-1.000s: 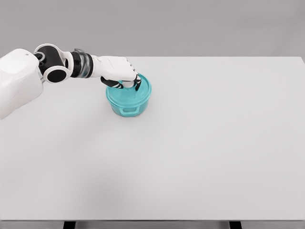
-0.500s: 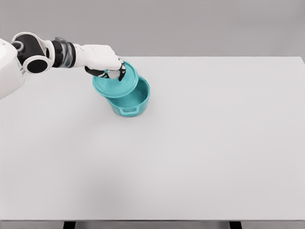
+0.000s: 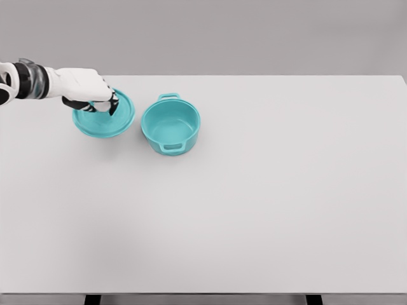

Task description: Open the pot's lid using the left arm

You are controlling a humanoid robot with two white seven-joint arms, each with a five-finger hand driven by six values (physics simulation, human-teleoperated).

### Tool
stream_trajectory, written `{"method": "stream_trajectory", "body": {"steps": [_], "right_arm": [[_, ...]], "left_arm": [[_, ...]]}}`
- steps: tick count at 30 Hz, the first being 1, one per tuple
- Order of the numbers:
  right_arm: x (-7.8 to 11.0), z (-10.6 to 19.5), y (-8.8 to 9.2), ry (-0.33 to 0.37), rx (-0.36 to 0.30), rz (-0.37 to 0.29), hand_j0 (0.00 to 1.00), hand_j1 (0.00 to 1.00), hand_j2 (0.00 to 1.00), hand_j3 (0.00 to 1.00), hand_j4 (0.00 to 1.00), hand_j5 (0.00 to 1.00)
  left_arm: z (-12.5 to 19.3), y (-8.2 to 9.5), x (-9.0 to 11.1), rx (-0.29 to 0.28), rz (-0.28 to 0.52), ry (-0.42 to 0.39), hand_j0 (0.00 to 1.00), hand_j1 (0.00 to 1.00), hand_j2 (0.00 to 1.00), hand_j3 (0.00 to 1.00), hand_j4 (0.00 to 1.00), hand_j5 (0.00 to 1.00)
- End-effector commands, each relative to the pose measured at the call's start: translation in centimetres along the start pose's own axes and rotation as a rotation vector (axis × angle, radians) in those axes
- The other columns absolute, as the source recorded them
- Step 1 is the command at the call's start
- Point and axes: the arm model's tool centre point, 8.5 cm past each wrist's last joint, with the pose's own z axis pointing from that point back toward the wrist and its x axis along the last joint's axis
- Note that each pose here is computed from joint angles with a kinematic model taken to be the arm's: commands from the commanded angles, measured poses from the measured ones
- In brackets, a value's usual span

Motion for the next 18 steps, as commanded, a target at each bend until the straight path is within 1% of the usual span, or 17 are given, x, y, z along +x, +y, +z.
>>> {"method": "stream_trajectory", "body": {"steps": [1,2,5,7,8,10,11,12,13,14,16,17,18], "right_arm": [[0.0,0.0,0.0,0.000,0.000,0.000,1.00,1.00,1.00,1.00,1.00,1.00],[0.0,0.0,0.0,0.001,0.002,0.000,1.00,1.00,1.00,1.00,1.00,1.00],[0.0,0.0,0.0,0.001,0.000,0.000,1.00,1.00,1.00,1.00,1.00,1.00],[0.0,0.0,0.0,0.000,0.001,0.000,1.00,1.00,1.00,1.00,1.00,1.00],[0.0,0.0,0.0,0.000,0.000,0.000,1.00,1.00,1.00,1.00,1.00,1.00],[0.0,0.0,0.0,0.000,0.000,0.000,1.00,1.00,1.00,1.00,1.00,1.00],[0.0,0.0,0.0,0.000,0.001,0.000,1.00,1.00,1.00,1.00,1.00,1.00],[0.0,0.0,0.0,0.000,0.000,0.000,1.00,1.00,1.00,1.00,1.00,1.00],[0.0,0.0,0.0,0.000,0.000,0.000,1.00,1.00,1.00,1.00,1.00,1.00],[0.0,0.0,0.0,0.000,0.000,0.000,1.00,1.00,1.00,1.00,1.00,1.00],[0.0,0.0,0.0,0.000,0.000,0.000,1.00,1.00,1.00,1.00,1.00,1.00],[0.0,0.0,0.0,0.001,0.000,0.000,1.00,1.00,1.00,1.00,1.00,1.00],[0.0,0.0,0.0,0.000,0.000,0.000,1.00,1.00,1.00,1.00,1.00,1.00]], "left_arm": [[0.1,-0.3,-0.1,-0.004,0.005,0.003,0.57,0.57,0.57,0.57,0.57,0.57],[0.1,-0.3,-0.2,-0.004,0.009,0.006,0.66,0.66,0.66,0.66,0.66,0.66],[0.1,-0.3,-0.2,-0.003,0.011,0.007,0.84,0.84,0.84,0.84,0.84,0.84],[0.0,-0.5,-0.1,-0.007,0.014,0.003,0.91,0.91,0.91,0.91,0.91,0.91],[0.0,-0.6,-0.1,-0.008,0.015,0.005,0.91,0.91,0.91,0.91,0.91,0.91],[0.1,-0.7,-0.2,-0.007,0.020,0.006,1.00,1.00,1.00,1.00,1.00,1.00],[0.6,-1.6,-0.6,-0.019,0.036,0.017,1.00,1.00,1.00,1.00,1.00,1.00],[1.5,-3.1,-1.4,-0.043,0.061,0.044,1.00,1.00,1.00,1.00,1.00,1.00],[1.7,-3.5,-1.7,-0.050,0.070,0.054,1.00,1.00,1.00,1.00,1.00,1.00],[2.4,-4.8,-3.4,-0.064,0.124,0.099,1.00,1.00,1.00,1.00,1.00,1.00],[4.2,-7.9,-6.6,-0.078,0.275,0.188,1.00,1.00,1.00,1.00,1.00,1.00],[4.6,-8.7,-7.2,-0.089,0.294,0.209,1.00,1.00,1.00,1.00,1.00,1.00],[4.6,-8.9,-7.1,-0.093,0.296,0.208,1.00,1.00,1.00,1.00,1.00,1.00]]}}
